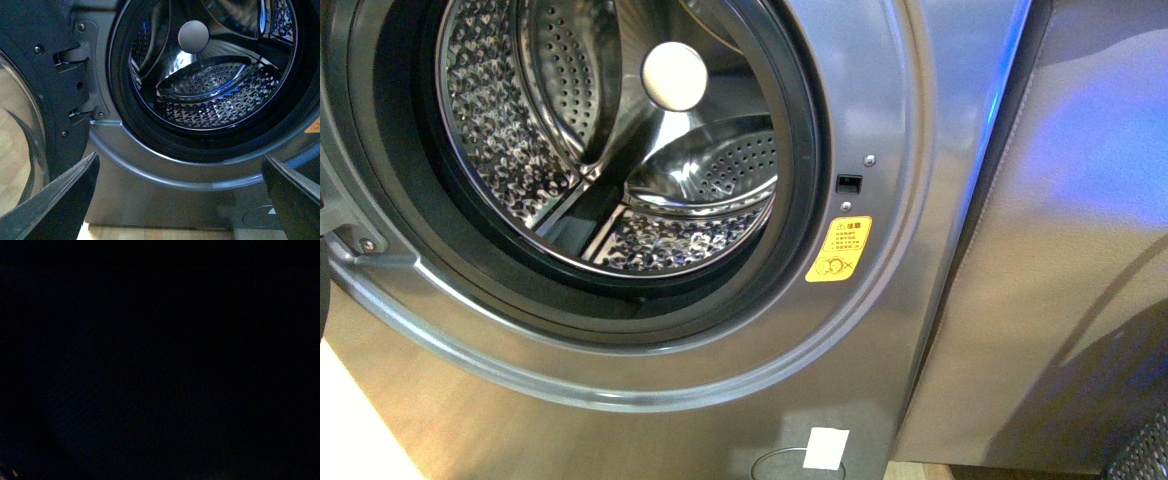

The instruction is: Put clothes into washing machine

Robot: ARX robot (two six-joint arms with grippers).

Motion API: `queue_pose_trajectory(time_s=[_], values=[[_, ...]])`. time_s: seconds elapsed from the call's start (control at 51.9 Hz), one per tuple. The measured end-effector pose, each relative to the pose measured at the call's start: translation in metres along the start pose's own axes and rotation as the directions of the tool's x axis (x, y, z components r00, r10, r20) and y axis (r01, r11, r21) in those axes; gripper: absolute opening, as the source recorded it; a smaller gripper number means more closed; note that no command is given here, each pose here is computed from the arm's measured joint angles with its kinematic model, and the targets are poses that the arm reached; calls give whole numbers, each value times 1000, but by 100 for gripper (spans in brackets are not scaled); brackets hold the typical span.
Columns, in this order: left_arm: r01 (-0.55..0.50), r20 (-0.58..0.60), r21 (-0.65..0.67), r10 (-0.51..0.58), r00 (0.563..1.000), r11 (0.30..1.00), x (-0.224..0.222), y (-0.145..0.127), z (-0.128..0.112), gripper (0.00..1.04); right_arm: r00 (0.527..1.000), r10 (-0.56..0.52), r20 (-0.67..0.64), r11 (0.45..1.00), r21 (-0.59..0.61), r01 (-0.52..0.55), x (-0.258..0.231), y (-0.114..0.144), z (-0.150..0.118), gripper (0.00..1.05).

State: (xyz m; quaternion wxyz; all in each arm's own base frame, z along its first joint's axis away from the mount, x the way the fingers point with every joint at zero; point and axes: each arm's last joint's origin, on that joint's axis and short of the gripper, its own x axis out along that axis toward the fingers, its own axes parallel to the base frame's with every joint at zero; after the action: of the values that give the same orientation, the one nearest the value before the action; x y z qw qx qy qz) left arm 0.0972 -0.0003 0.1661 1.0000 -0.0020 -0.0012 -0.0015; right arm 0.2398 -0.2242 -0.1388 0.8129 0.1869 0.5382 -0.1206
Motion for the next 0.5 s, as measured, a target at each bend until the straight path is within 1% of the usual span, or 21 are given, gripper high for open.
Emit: queue_pose_trajectory(time_s=[0.154,0.231,0.366,0.501], values=[[0,0,0,0,1000,1000,0,0,0,98,993,14,120,1000,-24,-12,-45,6,21,13],[0,0,0,0,1000,1000,0,0,0,98,982,24,188,999,-49,-15,-71,9,30,3],[0,0,0,0,1000,1000,0,0,0,98,956,57,288,996,-86,-33,-118,15,38,3],[0,0,0,0,1000,1000,0,0,0,98,906,100,411,990,-135,-48,-181,24,42,3]])
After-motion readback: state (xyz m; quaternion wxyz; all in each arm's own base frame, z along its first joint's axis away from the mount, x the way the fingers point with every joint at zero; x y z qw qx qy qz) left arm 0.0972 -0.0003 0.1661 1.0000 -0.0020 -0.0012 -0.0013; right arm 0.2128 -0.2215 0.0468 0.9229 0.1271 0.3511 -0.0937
